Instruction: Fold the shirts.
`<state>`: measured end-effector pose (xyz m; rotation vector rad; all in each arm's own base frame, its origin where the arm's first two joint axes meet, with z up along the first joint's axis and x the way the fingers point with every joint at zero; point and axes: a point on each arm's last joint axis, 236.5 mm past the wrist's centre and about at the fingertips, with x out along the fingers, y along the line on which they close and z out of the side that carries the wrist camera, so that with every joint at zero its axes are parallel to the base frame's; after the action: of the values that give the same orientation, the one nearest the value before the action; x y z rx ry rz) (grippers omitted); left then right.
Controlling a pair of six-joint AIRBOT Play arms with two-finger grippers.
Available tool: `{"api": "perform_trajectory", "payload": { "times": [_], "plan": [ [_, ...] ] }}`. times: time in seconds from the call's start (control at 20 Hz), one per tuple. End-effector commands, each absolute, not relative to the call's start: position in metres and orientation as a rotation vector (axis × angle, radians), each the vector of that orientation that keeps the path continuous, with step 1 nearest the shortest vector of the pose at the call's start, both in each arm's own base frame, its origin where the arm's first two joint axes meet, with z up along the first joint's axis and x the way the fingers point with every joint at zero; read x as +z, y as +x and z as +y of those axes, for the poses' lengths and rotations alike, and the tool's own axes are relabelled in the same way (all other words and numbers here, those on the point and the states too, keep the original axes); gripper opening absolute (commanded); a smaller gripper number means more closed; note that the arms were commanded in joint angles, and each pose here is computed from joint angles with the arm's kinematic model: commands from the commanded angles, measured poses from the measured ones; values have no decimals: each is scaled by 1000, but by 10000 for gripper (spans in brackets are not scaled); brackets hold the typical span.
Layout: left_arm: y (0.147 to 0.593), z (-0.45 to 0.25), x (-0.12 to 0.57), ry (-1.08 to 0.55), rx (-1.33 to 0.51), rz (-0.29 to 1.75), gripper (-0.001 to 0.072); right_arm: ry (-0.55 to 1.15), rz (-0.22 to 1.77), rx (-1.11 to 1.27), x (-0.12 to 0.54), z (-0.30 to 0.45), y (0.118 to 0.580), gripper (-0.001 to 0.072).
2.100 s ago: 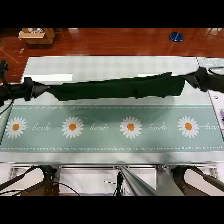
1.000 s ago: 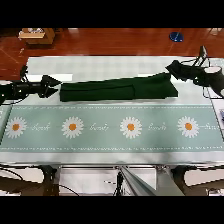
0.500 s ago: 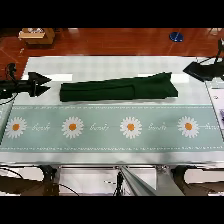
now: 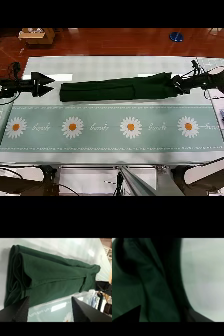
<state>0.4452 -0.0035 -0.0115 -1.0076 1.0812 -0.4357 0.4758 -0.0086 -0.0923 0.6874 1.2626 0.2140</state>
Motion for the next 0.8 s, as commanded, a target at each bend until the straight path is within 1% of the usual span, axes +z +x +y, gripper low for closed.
{"api": "perform_trajectory", "payload": {
  "times": [0.0,0.05,0.1,0.15,0.2,0.25,0.3,0.4,0.45,0.5,0.55,0.6,0.75],
  "plan": [
    [445,-6,-11,-1005,-443,1085,609,698,1297,244,-117,24,480,575],
    [445,-6,-11,-1006,-443,1085,609,682,1294,260,-118,33,482,477],
    [445,-7,-11,-1005,-444,1086,609,657,1283,272,-118,40,485,301],
    [445,-7,-11,-1005,-445,1086,607,635,1264,293,-114,46,489,93],
    [444,-7,-11,-1005,-445,1087,605,621,1247,319,-106,49,491,26],
    [444,-8,-11,-1006,-449,1089,594,610,1228,348,-93,51,494,25],
    [442,-9,-10,-1008,-458,1095,472,592,1208,363,-78,50,496,25],
    [439,-16,-6,-1016,-489,1107,417,555,1146,383,-37,45,500,25],
    [438,-24,1,-1035,-524,1107,211,533,1120,405,-14,47,499,25],
    [438,-33,9,-1060,-560,1096,89,505,1099,417,6,47,496,25],
    [441,-45,21,-1093,-609,1077,45,482,1079,419,25,47,492,25],
    [443,-58,34,-1111,-665,1050,31,463,1058,420,44,47,487,25],
    [441,-114,62,-1085,-805,1031,24,438,1003,432,93,52,470,25]
  ]
}}
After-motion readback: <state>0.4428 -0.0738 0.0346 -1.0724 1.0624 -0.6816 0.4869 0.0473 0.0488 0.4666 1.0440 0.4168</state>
